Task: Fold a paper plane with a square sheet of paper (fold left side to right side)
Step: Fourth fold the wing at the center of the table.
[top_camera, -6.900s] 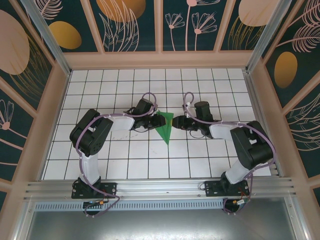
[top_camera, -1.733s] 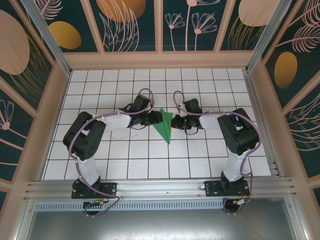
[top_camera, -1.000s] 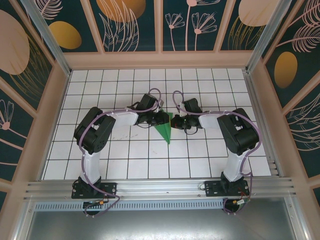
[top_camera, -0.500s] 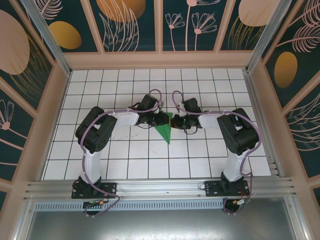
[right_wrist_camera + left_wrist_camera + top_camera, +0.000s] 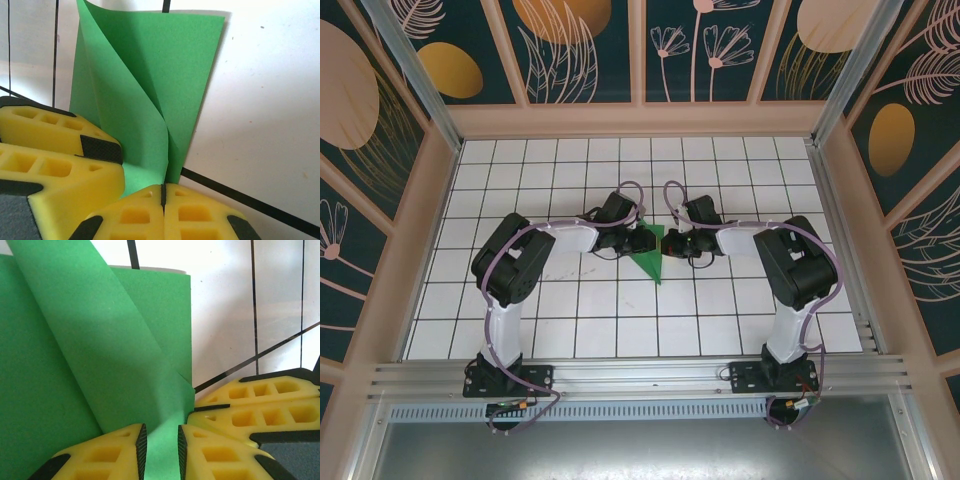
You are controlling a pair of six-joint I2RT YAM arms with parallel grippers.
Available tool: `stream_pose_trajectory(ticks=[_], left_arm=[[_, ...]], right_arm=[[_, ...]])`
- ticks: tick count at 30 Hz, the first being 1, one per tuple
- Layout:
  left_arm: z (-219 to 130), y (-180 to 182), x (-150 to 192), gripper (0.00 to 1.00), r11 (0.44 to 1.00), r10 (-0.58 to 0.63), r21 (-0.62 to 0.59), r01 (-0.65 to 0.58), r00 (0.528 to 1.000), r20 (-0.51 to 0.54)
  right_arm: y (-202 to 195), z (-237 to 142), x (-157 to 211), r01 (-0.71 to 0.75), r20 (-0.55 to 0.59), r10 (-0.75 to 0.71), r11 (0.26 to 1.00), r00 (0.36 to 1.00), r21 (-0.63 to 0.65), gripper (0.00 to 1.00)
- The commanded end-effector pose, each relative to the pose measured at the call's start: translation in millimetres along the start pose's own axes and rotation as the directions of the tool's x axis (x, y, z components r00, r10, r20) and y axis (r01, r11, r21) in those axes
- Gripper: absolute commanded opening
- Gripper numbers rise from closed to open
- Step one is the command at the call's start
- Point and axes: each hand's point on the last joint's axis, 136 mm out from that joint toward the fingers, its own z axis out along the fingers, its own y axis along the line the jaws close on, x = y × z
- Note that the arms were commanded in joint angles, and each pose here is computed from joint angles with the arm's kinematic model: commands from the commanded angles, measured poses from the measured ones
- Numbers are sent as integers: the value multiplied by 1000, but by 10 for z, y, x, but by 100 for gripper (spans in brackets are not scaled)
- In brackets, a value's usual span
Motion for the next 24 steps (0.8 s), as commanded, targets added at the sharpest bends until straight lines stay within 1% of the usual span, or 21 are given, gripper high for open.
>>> stream_pose_trajectory(ticks=[1, 4, 7, 12, 15, 18, 22, 24], left_arm=[[83, 262, 185, 28, 997, -19, -74, 16, 999, -39], [98, 317, 236, 27, 996, -29, -83, 25, 998, -47], [116, 378, 294, 27, 995, -38, -95, 33, 998, -55], [129, 451, 346, 27, 993, -47, -111, 41, 997, -60], [137, 450, 341, 27, 993, -48, -110, 41, 997, -60], [135, 449, 329, 27, 993, -48, -110, 41, 997, -57], [126, 440, 321, 27, 993, -43, -110, 37, 998, -55], [121, 433, 319, 27, 993, -42, -108, 36, 998, -53]], right_arm=[[-201, 194, 233, 12, -73, -6, 996, 997, 85, 7], [-127, 172, 160, 16, -58, -13, 998, 998, 62, 9], [-20, 101, 29, 22, -28, -21, 999, 999, 25, 15], [151, -236, -229, 41, 64, -41, 999, 997, 4, 30], [246, -450, -209, 51, 94, -51, 999, 994, -1, 33], [386, -559, -61, 58, 91, -54, 997, 994, -43, 31], [626, -565, 217, 59, 48, -53, 987, 997, -147, 19], [658, -547, 301, 36, 32, -30, 981, 999, -189, 15]])
